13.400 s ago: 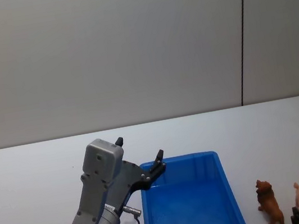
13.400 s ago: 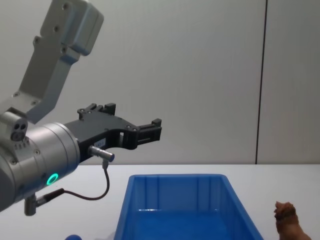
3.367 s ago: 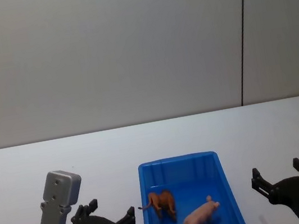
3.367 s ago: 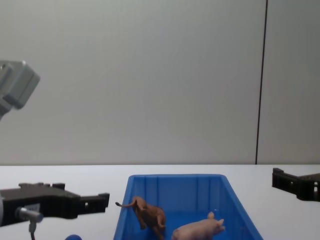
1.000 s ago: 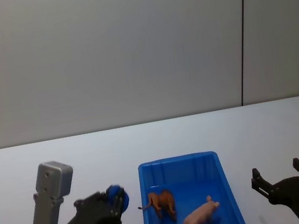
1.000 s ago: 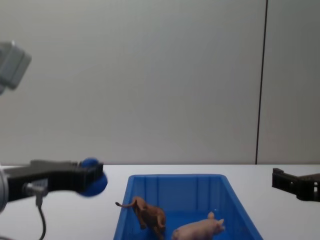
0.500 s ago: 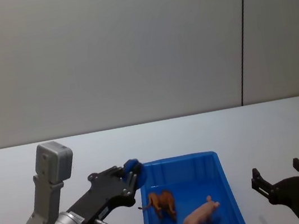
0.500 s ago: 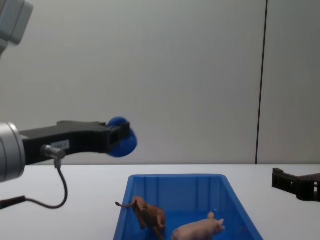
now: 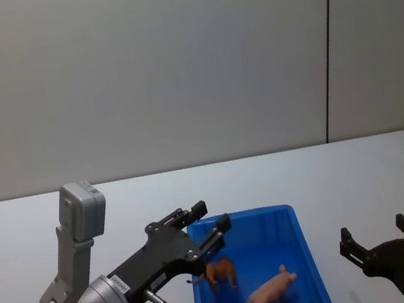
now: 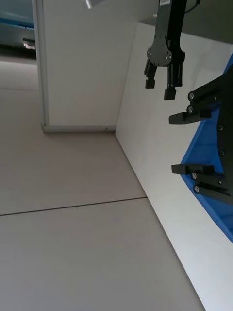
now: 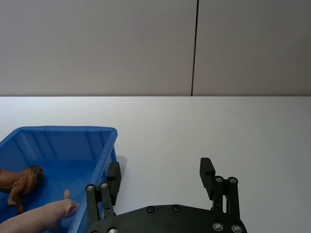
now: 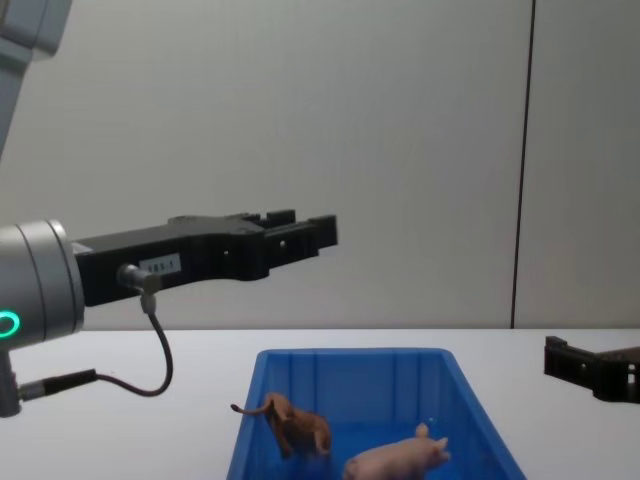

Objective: Pick up the two dolls from the table and place them into the box.

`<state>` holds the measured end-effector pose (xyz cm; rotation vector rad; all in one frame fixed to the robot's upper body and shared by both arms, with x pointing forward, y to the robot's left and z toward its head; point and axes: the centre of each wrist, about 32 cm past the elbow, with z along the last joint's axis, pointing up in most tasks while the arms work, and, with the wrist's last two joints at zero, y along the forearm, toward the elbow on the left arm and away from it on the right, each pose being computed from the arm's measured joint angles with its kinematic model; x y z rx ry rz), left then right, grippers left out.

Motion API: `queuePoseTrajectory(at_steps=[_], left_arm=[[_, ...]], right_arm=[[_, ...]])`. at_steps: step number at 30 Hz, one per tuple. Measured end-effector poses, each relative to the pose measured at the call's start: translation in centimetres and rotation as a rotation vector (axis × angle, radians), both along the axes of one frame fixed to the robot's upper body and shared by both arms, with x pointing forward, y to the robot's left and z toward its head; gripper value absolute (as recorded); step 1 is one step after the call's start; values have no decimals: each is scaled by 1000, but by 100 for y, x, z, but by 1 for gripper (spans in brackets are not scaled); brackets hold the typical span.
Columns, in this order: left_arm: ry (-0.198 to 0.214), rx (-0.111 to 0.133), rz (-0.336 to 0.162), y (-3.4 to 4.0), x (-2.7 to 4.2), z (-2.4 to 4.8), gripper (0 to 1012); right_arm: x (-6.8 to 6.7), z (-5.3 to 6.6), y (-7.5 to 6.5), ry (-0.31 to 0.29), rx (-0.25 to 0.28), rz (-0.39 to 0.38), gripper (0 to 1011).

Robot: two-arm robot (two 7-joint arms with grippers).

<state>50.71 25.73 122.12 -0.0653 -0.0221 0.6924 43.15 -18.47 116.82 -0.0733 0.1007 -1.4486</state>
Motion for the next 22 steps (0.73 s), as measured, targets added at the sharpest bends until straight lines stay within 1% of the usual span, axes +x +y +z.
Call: queuePoseTrajectory(at_steps=[1,2,3,4,5,11,12,14,15,17,18,22], left_arm=[[-1,-2,-5,-2,3,1,486],[-2,-5,-15,-7,11,2,486],[-2,-5,-15,-7,11,2,566],[-4,-8,-24,-11,18,4,566],[-5,-9,-28,-12,21,5,629],[-8,-16,-55,-24,39,8,797],[-9,-17,-58,-25,40,8,844],[-10,-19,-64,-28,45,10,897],[-10,-20,-67,-29,48,10,944],[-11,-21,-71,-31,50,10,969],[-12,-22,-74,-33,53,13,1000],[-12,-24,-80,-35,57,13,1001]], right_arm=[[0,0,0,0,0,0,1001],[0,0,0,0,0,0,1001],[0,0,0,0,0,0,1001],[0,0,0,0,0,0,1001],[0,0,0,0,0,0,1001],[0,0,0,0,0,0,1001],[0,0,0,0,0,0,1001],[0,0,0,0,0,0,1001],[0,0,0,0,0,0,1001],[0,0,0,0,0,0,1001],[0,0,0,0,0,0,1001],[0,0,0,0,0,0,1001]])
